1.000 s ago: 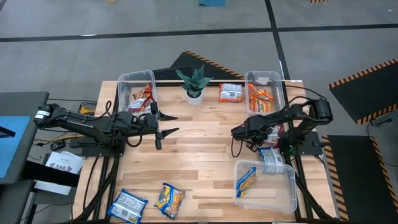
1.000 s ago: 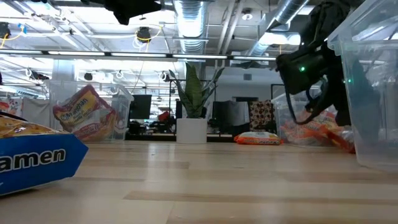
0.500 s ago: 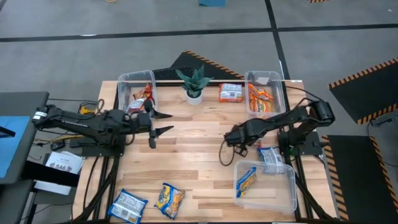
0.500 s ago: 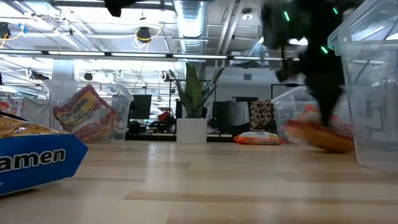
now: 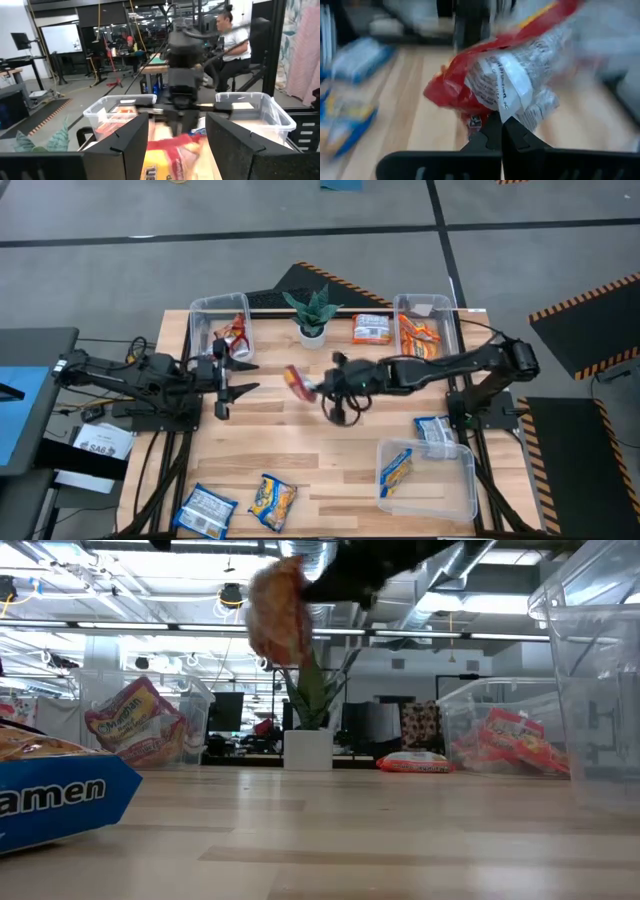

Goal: Sort Maruchan noodles
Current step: Put the red noodle pack in the top left transparent bin

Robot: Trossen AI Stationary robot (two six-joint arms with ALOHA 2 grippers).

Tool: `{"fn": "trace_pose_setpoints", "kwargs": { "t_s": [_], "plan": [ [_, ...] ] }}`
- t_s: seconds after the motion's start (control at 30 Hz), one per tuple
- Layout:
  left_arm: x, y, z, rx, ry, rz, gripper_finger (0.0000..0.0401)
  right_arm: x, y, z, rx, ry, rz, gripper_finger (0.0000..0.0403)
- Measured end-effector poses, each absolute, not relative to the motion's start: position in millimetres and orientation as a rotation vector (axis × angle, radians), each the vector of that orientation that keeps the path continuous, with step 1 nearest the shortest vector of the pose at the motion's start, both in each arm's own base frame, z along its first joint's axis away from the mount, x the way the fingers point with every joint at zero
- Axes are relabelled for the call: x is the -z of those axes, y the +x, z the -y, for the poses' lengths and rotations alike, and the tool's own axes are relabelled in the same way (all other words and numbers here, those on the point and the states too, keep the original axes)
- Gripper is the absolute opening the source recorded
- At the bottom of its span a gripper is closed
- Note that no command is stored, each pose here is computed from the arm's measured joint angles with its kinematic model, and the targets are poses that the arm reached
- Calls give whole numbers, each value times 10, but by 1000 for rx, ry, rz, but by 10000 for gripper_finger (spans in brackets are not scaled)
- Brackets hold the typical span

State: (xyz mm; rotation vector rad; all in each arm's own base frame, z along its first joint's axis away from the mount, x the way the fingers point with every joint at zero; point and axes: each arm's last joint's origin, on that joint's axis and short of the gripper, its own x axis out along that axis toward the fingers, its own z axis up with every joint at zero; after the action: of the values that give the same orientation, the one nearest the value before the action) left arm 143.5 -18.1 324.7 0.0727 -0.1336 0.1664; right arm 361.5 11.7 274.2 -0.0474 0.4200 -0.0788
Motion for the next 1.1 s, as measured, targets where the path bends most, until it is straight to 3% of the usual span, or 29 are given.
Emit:
{"fn": "trace_pose_setpoints", "kwargs": {
  "t_s": [0.2, 0.5, 0.87, 1.1],
  "plan": [
    [-3244, 1447, 188, -165, 107, 133, 187, -2790, 3999, 362, 77, -65, -111, 6],
    [-3256, 1488, 209, -150, 159, 152, 187, -2597, 4724, 1001, 73, 6, -72, 6],
    [-3251, 1488, 215, -131, 162, 148, 187, -2720, 5451, 1325, 34, -25, 120, 10],
    [-3244, 1489, 215, -130, 159, 141, 187, -2523, 5663, 1497, 51, 83, 96, 64]
  ]
}}
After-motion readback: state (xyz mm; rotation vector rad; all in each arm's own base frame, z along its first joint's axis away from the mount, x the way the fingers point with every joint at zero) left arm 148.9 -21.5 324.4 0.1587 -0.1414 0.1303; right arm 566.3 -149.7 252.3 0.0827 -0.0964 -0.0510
